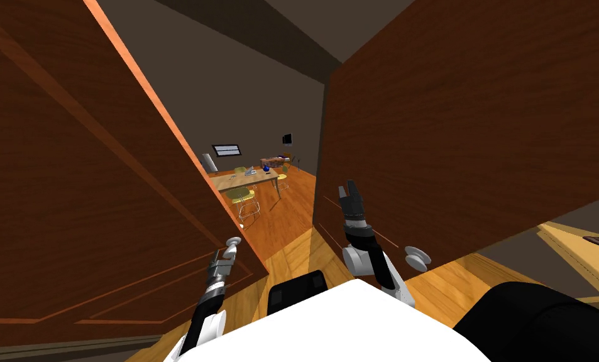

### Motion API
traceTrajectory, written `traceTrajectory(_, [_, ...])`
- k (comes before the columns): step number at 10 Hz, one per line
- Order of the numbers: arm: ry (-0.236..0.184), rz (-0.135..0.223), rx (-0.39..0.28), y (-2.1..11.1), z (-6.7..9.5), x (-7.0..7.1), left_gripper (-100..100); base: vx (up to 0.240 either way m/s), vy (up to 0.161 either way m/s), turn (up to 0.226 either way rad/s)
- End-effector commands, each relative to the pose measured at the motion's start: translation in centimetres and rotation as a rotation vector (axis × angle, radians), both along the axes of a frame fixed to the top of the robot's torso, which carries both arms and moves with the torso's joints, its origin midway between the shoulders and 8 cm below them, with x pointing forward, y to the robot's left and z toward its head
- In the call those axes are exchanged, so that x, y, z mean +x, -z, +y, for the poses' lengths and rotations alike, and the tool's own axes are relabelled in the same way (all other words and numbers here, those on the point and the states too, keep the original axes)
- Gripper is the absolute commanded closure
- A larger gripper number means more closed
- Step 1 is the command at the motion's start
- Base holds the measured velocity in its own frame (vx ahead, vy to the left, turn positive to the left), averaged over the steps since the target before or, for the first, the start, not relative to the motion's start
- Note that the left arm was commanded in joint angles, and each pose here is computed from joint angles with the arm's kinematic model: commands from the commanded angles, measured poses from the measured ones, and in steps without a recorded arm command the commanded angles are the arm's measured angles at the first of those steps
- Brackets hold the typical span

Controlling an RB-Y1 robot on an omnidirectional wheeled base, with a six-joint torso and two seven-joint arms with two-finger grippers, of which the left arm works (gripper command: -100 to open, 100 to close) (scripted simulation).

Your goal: Pull the door open

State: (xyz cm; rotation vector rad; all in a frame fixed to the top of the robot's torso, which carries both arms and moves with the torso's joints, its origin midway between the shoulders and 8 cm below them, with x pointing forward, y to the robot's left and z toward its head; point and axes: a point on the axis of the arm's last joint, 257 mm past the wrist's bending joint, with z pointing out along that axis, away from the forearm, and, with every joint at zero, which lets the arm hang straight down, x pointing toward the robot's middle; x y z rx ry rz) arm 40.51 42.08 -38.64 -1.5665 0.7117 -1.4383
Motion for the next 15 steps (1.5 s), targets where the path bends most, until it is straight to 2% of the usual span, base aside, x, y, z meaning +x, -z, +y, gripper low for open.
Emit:
traceTrajectory(1, [0.000, -0.011, -0.055, 0.0, -0.4, 0.2, -100, -0.077, -0.033, -0.037])
traceTrajectory(6, [-0.010, -0.052, -0.249, 0.1, -1.3, 0.9, -100, -0.088, 0.003, -0.045])
traceTrajectory(7, [-0.010, -0.055, -0.259, 0.1, -1.3, 0.9, -100, -0.064, 0.016, -0.016])
traceTrajectory(9, [-0.014, -0.074, -0.348, 0.1, -1.7, 1.3, -100, -0.068, 0.019, -0.040])
traceTrajectory(10, [-0.013, -0.075, -0.354, 0.1, -1.7, 1.3, -100, -0.059, 0.011, -0.021])
traceTrajectory(12, [-0.017, -0.095, -0.445, 0.2, -2.1, 1.6, -100, -0.073, 0.015, -0.039])
traceTrajectory(13, [-0.017, -0.097, -0.452, 0.2, -2.1, 1.6, -100, -0.058, 0.014, -0.023])
traceTrajectory(15, [-0.021, -0.117, -0.543, 0.2, -2.6, 2.0, -100, -0.061, 0.014, -0.046])
